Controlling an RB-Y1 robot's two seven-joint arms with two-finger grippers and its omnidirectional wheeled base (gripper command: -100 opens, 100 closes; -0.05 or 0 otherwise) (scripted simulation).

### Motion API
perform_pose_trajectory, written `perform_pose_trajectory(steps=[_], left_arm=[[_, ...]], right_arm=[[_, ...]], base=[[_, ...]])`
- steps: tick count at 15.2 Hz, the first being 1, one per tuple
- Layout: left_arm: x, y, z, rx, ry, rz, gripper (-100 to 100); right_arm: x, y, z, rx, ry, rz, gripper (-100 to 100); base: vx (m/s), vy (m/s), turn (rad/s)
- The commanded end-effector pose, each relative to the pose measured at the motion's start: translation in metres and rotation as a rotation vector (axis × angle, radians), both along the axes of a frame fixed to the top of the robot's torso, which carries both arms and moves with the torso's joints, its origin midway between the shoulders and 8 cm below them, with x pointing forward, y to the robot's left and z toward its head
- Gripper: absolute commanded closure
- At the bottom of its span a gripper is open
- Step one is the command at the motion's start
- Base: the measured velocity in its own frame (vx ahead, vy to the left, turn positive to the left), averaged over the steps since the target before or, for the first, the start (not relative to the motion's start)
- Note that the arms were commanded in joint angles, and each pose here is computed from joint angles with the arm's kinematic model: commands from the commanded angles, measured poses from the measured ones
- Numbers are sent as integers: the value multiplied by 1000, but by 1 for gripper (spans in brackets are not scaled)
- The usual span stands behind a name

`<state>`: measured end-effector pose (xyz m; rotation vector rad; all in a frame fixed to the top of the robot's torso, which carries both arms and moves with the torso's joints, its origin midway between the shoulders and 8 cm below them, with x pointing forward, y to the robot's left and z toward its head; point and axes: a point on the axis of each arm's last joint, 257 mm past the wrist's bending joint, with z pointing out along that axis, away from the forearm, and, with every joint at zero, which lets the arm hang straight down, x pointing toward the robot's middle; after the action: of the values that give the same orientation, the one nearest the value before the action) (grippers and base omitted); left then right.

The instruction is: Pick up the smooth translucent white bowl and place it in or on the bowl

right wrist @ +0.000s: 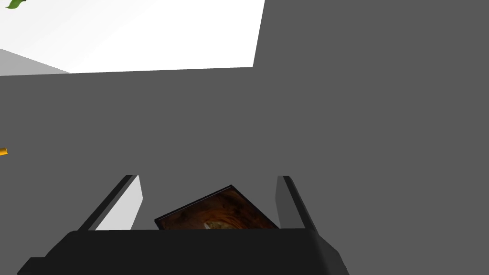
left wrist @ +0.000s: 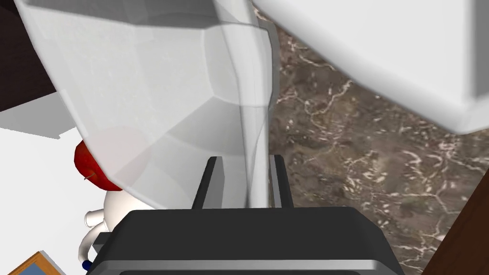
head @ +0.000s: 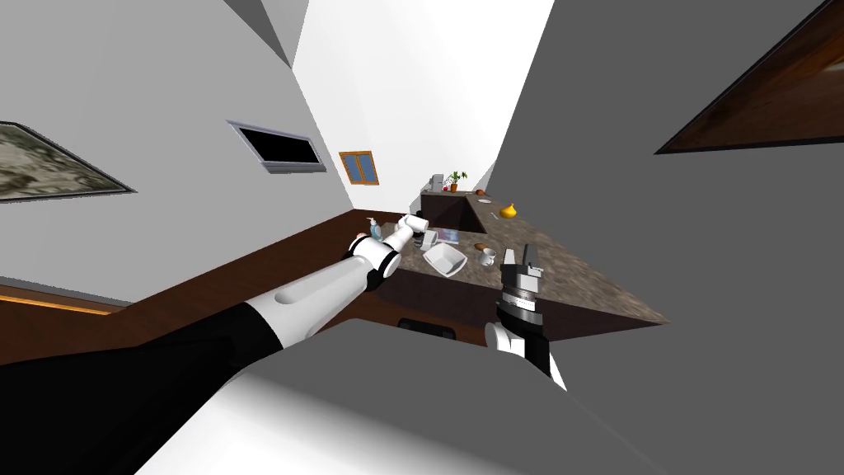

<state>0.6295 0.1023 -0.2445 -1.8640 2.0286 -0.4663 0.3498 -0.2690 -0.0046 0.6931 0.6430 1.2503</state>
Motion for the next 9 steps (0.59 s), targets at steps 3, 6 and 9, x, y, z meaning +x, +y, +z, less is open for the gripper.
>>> perform_pose_trajectory(steps=[3, 6, 9], left_arm=[[-1, 0, -1, 0, 2, 0, 100], [2, -5, 17, 1, 1, -3, 100], [8, 12, 29, 7, -5, 24, 100]], right_arm=[[0, 0, 0, 0, 0, 0, 0], [0, 0, 0, 0, 0, 0, 0], [0, 0, 0, 0, 0, 0, 0]], base=[[0, 0, 0], [-46, 21, 23], [-30, -2, -15]])
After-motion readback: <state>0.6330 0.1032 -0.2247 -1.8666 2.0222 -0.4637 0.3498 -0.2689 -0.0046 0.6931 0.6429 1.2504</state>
